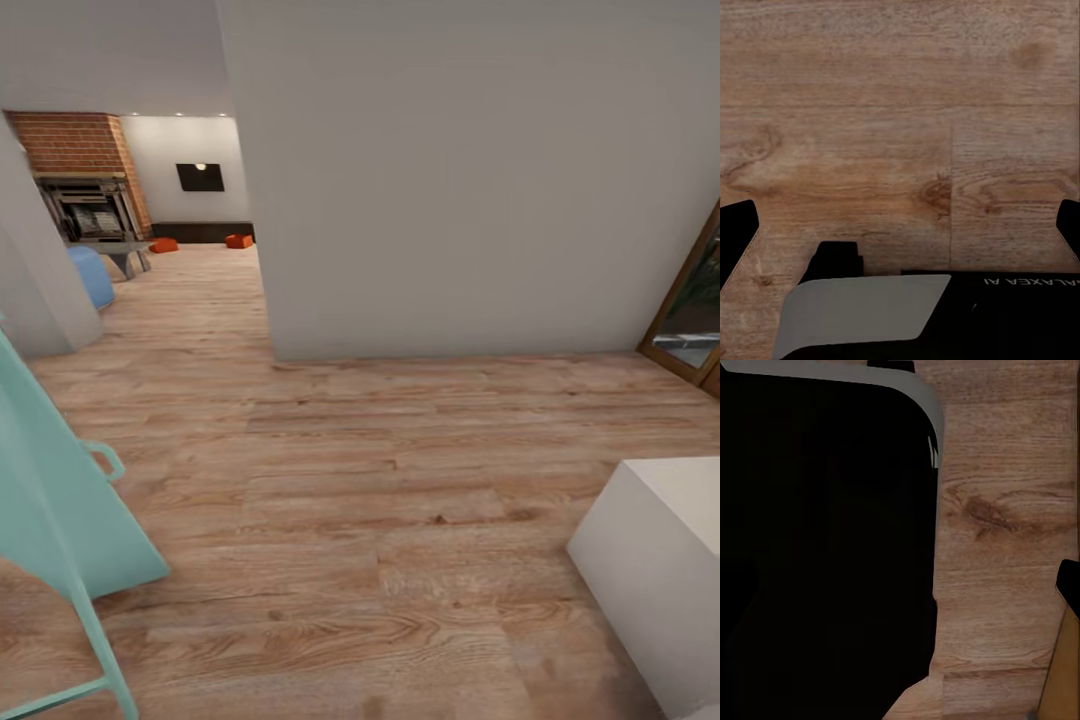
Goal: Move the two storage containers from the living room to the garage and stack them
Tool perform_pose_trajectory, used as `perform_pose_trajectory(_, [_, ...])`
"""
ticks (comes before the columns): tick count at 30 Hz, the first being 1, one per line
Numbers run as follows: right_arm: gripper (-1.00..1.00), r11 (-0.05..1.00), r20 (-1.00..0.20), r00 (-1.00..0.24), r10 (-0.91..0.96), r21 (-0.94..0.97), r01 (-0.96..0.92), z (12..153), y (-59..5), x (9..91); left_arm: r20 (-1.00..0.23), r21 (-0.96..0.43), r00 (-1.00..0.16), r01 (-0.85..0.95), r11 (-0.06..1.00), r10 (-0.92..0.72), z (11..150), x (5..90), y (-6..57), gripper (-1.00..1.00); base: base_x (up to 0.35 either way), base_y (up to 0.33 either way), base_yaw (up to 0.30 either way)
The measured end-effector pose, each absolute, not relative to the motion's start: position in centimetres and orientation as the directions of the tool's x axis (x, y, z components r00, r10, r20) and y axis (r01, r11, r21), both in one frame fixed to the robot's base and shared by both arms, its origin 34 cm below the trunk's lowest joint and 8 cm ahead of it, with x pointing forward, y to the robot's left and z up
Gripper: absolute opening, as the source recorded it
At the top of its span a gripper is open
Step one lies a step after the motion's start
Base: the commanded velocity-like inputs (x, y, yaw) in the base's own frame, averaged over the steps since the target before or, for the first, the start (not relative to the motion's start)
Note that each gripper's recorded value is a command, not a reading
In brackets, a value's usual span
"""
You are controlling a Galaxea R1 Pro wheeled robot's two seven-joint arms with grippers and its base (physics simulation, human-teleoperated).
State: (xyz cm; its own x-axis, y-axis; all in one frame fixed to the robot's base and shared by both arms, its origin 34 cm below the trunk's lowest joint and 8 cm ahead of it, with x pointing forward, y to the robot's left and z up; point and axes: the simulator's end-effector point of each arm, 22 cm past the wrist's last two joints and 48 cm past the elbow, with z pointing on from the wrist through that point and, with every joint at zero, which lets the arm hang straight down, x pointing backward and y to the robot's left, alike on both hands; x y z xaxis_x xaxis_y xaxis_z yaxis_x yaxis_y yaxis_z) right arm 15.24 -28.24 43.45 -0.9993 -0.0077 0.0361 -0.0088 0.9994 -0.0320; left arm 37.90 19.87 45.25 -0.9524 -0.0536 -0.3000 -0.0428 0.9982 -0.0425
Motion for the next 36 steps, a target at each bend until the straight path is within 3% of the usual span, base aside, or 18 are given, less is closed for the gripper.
perform_pose_trajectory(20, [1.00, 0.999, 0.034, -0.999, -0.008, -0.032, -0.009, 43.4, -28.2, 15.3, -0.236, -0.018, -0.970, -0.050, 0.999, -0.053, 44.4, 34.7, 21.0, 1.00, 0.159, 0.005, 0.000])
perform_pose_trajectory(36, [1.00, 1.000, 0.033, -0.999, -0.007, -0.030, -0.008, 43.4, -28.1, 15.4, -0.231, -0.019, -0.971, -0.064, 0.998, -0.066, 44.3, 34.4, 21.1, 1.00, 0.068, 0.236, 0.000])
